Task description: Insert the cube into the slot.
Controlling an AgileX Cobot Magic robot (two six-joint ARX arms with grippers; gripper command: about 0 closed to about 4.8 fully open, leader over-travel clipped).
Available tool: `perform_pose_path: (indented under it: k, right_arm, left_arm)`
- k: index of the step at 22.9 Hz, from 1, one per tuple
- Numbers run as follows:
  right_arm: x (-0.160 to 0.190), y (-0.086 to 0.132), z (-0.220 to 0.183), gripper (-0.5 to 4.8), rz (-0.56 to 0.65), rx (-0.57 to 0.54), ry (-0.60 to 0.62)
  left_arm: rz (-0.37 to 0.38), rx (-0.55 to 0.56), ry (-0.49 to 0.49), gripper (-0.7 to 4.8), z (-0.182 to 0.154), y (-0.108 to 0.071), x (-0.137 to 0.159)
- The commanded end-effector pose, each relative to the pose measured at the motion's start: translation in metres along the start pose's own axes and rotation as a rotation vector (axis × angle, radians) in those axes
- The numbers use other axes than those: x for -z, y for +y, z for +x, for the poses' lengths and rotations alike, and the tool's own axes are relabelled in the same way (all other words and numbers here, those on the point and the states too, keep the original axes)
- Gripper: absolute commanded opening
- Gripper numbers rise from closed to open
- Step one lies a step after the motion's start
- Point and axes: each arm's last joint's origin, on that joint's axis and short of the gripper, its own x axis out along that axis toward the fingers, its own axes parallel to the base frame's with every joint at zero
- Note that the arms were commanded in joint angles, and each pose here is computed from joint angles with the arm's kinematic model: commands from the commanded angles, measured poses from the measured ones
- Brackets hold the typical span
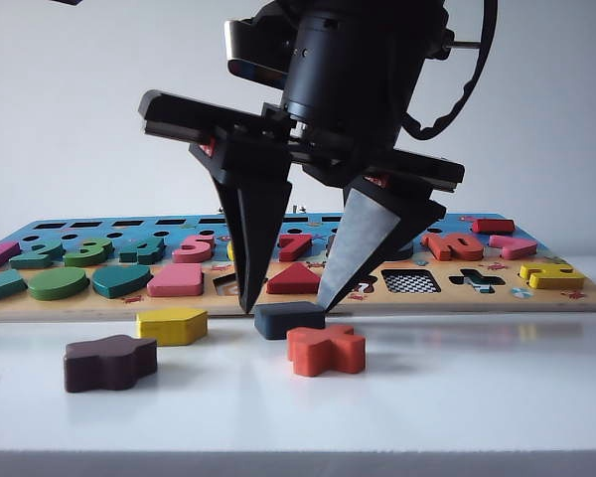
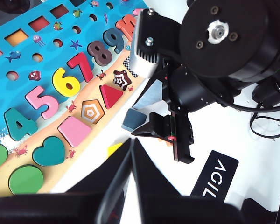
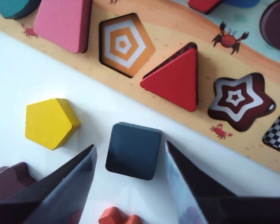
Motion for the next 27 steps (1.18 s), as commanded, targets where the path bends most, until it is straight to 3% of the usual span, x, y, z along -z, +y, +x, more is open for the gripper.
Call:
perform_pose_path:
  k: [1,7,14,18,27]
  right_arm:
    - [-0.001,0.001,0.001,2.67,-0.005,0.004,-0.008]
    - [-0.001,0.002,0.004,2.53,-0.006,0.008,0.001]
    - [0.0,0.001,0.004,1.59,-0.007,0.01,0.003]
    - [-0.001,0.001,-0.001,1.53,-0.007,0.011,0.005]
    - [-0.016,-0.002,-0.055,1.42,-0.338,0.003,-0.032]
  left_arm:
    - [0.007,0.001,-0.004,0.17,-0.001,0.0,-0.001]
    - [0.007,0.001,-0.004,0.17,-0.001,0.0,-0.001]
    - [0.007,0.001,-0.004,0.17,-0.001,0.0,-0.001]
    - [0.007,0.001,-0.004,0.17,-0.001,0.0,-0.001]
    - [0.007,0.001,-0.004,0.17,-0.001,0.0,-0.001]
